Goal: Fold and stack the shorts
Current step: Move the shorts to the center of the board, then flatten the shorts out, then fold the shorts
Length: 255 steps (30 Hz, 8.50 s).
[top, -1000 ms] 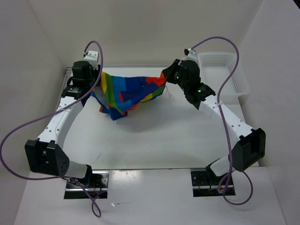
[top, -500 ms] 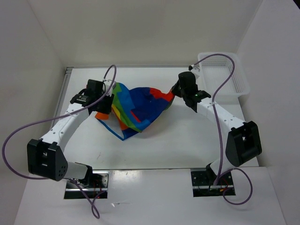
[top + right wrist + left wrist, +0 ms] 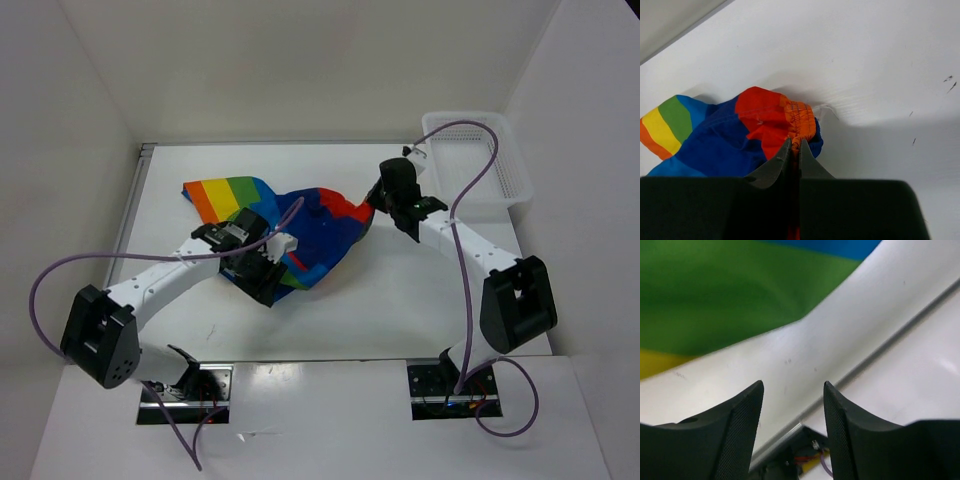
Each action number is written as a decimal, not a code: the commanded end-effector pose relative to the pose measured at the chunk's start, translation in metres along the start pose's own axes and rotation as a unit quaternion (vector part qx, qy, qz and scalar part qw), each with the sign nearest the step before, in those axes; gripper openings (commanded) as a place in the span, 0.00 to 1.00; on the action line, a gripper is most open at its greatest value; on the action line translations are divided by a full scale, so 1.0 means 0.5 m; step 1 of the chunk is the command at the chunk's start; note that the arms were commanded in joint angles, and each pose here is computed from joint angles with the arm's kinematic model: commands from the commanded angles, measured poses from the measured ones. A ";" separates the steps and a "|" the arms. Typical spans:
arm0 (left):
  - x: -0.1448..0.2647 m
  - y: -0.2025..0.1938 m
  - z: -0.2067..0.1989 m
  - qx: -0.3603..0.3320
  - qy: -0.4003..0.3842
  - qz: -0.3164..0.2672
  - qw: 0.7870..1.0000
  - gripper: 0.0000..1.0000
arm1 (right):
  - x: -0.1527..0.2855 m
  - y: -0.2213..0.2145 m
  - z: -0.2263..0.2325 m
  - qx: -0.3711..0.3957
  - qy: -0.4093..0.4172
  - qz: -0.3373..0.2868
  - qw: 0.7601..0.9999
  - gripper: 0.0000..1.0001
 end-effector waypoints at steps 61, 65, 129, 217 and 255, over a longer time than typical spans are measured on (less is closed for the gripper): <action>0.138 -0.192 0.107 0.134 0.180 -0.040 0.974 0.14 | 0.067 -0.230 -0.105 0.032 -0.064 0.146 0.987 0.00; 0.134 -0.258 0.126 0.137 0.242 -0.023 0.960 0.18 | 0.087 -0.230 -0.167 0.050 -0.134 0.144 0.979 0.10; -0.004 -0.283 0.045 0.001 0.121 0.116 0.986 0.54 | 0.137 -0.320 -0.263 0.047 -0.153 0.247 0.956 0.75; 0.641 0.352 0.411 0.141 0.507 -0.448 0.722 0.00 | 0.067 0.328 0.386 0.081 0.205 -0.040 0.975 0.00; 0.470 0.236 0.311 0.088 0.418 -0.415 0.803 0.00 | 0.312 -0.300 -0.039 0.070 0.141 0.317 0.935 0.00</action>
Point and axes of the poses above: each gripper's point midway between its finger pads, its own x axis back along the fingers, its own z axis along the line the jaws close on, y = z × x, the point moved 1 cm from there along x, back along the fingers, and after that the axes turned 6 degrees about -x, right-handed, at the moved point
